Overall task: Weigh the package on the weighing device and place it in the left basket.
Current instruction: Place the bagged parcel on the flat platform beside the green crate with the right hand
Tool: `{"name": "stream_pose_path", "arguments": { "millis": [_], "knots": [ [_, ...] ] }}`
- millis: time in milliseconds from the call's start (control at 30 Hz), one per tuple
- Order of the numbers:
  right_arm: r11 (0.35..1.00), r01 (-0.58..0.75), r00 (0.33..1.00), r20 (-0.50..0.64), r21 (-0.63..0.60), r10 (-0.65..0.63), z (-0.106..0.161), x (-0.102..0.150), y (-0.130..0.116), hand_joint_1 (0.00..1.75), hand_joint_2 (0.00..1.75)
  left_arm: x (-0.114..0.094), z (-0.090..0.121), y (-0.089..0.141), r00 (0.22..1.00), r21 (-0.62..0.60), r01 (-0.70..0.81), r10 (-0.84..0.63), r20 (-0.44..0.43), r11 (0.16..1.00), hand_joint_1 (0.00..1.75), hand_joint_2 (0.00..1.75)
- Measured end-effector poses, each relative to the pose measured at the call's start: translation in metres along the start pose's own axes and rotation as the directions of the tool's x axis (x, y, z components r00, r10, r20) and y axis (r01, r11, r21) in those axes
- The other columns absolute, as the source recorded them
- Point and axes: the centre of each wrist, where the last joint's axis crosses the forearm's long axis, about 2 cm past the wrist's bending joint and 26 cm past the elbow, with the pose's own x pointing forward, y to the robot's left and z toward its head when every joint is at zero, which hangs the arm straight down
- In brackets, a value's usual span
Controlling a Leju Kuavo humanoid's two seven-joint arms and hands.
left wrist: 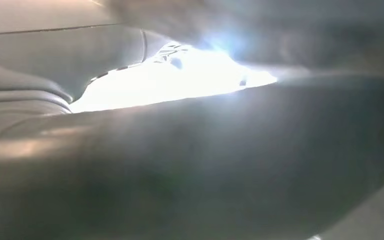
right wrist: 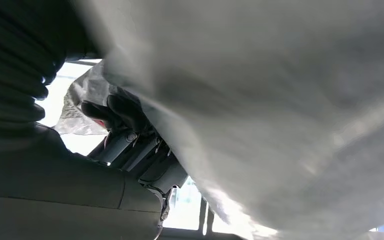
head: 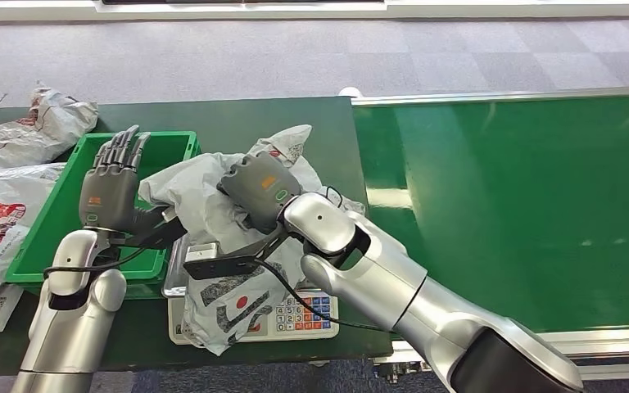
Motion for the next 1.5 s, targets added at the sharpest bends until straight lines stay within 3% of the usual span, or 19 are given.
{"name": "stream_pose_path", "arguments": {
  "millis": [100, 267, 467, 567, 700, 933, 1167, 1300, 1400, 1500],
  "knots": [
    [0.998, 0.049, 0.999, -0.019, 0.026, -0.049, 0.005, 0.001, 0.013, 0.0, 1.75, -0.009, -0.003, 0.008, 0.999, 0.026, 0.044, -0.043, -0.027, 0.999, 0.0, 0.0],
    [0.984, 0.128, 0.988, -0.097, 0.126, -0.117, 0.015, -0.007, 0.035, 0.0, 1.75, -0.024, -0.019, 0.039, 0.982, 0.071, 0.185, -0.181, -0.059, 0.98, 0.0, 0.0],
    [0.966, 0.178, 0.977, -0.155, 0.186, -0.15, 0.025, -0.022, 0.05, 0.0, 1.75, -0.063, -0.05, 0.103, 0.958, 0.14, 0.285, -0.277, -0.071, 0.948, 0.0, 0.0],
    [0.965, 0.19, 0.972, -0.175, 0.183, -0.158, 0.029, -0.029, 0.051, 0.0, 1.75, -0.078, -0.053, 0.125, 0.952, 0.176, 0.305, -0.295, -0.082, 0.936, 0.0, 0.0],
    [0.974, 0.158, 0.97, -0.212, 0.16, -0.122, 0.036, -0.041, 0.048, 0.0, 0.0, -0.084, -0.044, 0.128, 0.931, 0.231, 0.364, -0.349, -0.102, 0.902, 0.0, 0.0],
    [0.992, 0.045, 0.969, -0.246, 0.12, -0.015, 0.05, -0.072, 0.035, 0.0, 0.0, -0.075, -0.036, 0.126, 0.917, 0.348, 0.398, -0.384, -0.11, 0.849, 0.0, 0.0],
    [0.999, -0.045, 0.953, -0.301, 0.013, 0.047, 0.059, -0.092, 0.021, 0.0, 0.0, -0.069, -0.04, 0.124, 0.945, 0.362, 0.323, -0.319, -0.074, 0.874, 0.0, 0.0],
    [0.994, -0.103, 0.931, -0.356, -0.044, 0.081, 0.058, -0.122, -0.028, 0.0, 1.75, -0.059, -0.045, 0.115, 0.964, 0.361, 0.257, -0.266, -0.024, 0.896, 0.0, 0.0],
    [0.984, -0.153, 0.913, -0.393, -0.088, 0.106, 0.064, -0.147, -0.075, 0.0, 1.75, -0.047, -0.05, 0.109, 0.973, 0.352, 0.207, -0.23, 0.022, 0.913, 0.0, 0.0],
    [0.973, -0.19, 0.89, -0.441, -0.13, 0.114, 0.078, -0.165, -0.111, 0.0, 1.75, -0.033, -0.056, 0.104, 0.977, 0.3, 0.173, -0.202, 0.071, 0.938, 0.0, 1.31]
  ]
}}
